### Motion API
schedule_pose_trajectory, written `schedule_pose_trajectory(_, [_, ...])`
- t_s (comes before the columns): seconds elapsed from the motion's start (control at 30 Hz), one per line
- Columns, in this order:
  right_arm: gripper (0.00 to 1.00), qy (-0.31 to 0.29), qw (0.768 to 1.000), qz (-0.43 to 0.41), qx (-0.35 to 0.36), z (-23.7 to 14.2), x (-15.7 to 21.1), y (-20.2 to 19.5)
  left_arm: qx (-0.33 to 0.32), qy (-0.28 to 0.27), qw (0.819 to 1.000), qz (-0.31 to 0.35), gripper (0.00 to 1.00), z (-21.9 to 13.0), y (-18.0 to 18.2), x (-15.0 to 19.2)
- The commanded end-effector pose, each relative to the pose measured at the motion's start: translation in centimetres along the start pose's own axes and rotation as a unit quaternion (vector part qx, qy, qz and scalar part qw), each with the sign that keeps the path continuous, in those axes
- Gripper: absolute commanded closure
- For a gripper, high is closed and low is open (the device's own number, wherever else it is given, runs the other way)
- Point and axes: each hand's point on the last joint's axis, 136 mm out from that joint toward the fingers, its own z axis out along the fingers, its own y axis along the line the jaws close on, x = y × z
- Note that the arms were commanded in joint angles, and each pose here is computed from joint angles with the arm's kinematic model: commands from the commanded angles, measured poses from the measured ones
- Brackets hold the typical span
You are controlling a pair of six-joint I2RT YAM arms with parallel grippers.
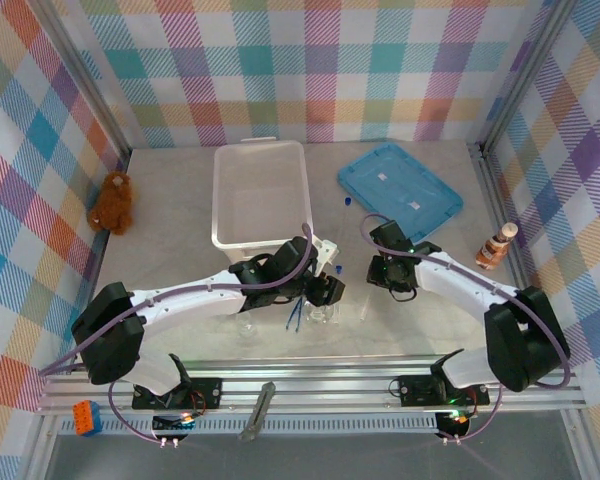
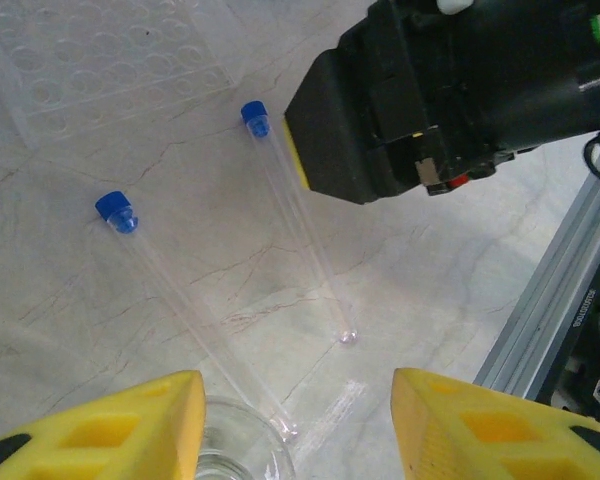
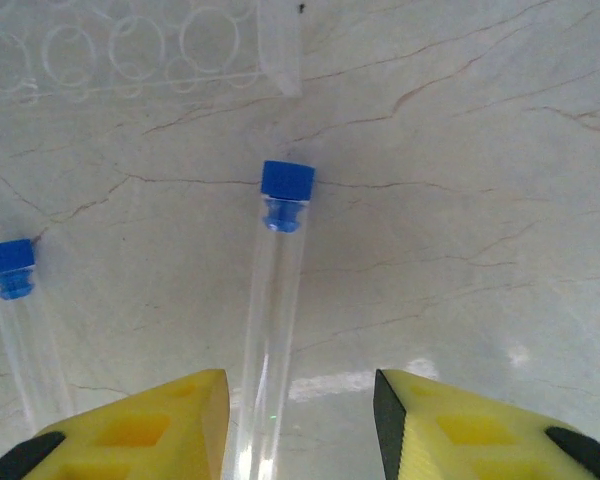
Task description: Organize the chemistry lab equipment
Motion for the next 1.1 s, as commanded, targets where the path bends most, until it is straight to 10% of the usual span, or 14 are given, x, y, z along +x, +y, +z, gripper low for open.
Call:
schedule_pose_trajectory(0.0, [0.56, 0.006, 1.000, 0.017, -0.023, 0.8, -0.3, 1.1, 0.009, -0.013, 1.000, 0.003, 0.48, 0.1, -0.7, -0.5])
schedule_pose_trajectory(1.07, [0.69, 0.030, 0.999, 0.011, 0.039, 3.9, -0.6, -0.1, -0.004, -0.011, 1.000, 0.008, 0.48, -0.2, -0.1, 0.1])
